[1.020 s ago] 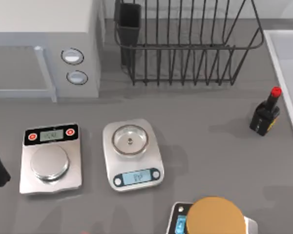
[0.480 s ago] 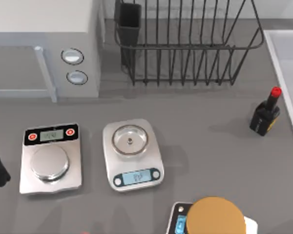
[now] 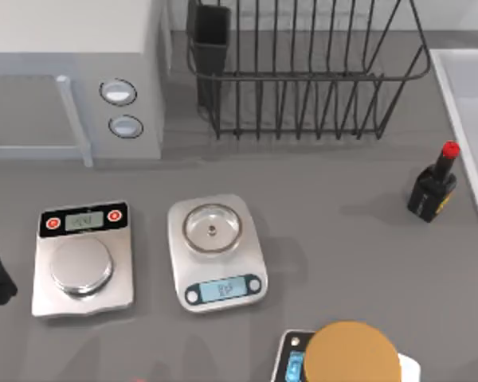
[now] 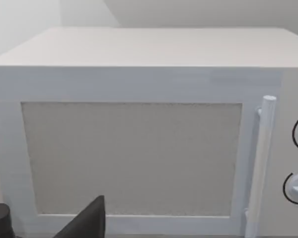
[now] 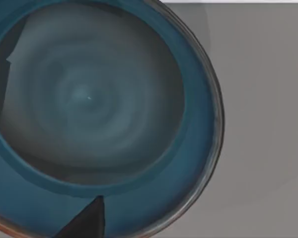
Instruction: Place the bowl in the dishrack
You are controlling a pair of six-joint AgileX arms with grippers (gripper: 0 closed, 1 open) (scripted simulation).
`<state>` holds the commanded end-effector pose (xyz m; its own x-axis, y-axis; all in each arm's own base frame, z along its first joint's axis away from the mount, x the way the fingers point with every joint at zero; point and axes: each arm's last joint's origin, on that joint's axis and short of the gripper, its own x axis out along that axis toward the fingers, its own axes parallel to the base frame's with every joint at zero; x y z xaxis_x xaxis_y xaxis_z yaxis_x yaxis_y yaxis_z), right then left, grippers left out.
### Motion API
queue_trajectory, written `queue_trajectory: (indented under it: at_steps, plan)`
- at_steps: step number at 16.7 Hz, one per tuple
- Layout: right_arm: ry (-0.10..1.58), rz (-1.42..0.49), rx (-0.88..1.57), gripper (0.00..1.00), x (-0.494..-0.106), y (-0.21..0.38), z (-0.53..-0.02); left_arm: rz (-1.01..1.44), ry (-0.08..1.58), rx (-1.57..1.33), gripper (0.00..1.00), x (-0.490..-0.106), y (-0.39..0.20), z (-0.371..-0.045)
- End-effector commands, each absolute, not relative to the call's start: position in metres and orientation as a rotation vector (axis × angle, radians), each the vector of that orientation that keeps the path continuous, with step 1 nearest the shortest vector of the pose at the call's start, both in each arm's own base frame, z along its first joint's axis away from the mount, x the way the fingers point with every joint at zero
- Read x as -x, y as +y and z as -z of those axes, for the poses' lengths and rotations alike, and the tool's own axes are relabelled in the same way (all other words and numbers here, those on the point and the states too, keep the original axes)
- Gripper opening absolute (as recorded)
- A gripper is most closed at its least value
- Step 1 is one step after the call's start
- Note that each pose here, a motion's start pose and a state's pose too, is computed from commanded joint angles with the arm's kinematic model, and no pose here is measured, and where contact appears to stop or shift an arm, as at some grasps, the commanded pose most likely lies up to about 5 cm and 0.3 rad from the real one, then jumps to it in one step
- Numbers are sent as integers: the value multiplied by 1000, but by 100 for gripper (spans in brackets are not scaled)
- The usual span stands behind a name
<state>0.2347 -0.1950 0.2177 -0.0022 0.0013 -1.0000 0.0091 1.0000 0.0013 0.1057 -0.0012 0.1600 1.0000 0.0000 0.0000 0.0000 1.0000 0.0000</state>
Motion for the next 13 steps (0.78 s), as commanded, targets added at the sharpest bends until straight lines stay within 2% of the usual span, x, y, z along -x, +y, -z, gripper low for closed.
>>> queue_trajectory:
  at_steps: [8, 13]
  plan:
    - [1568, 10, -6, 100, -235, -196, -135, 0, 0, 0, 100, -106, -1, -160]
    - [1571, 8, -8, 100, -234, -196, -129, 0, 0, 0, 100, -106, -1, -160]
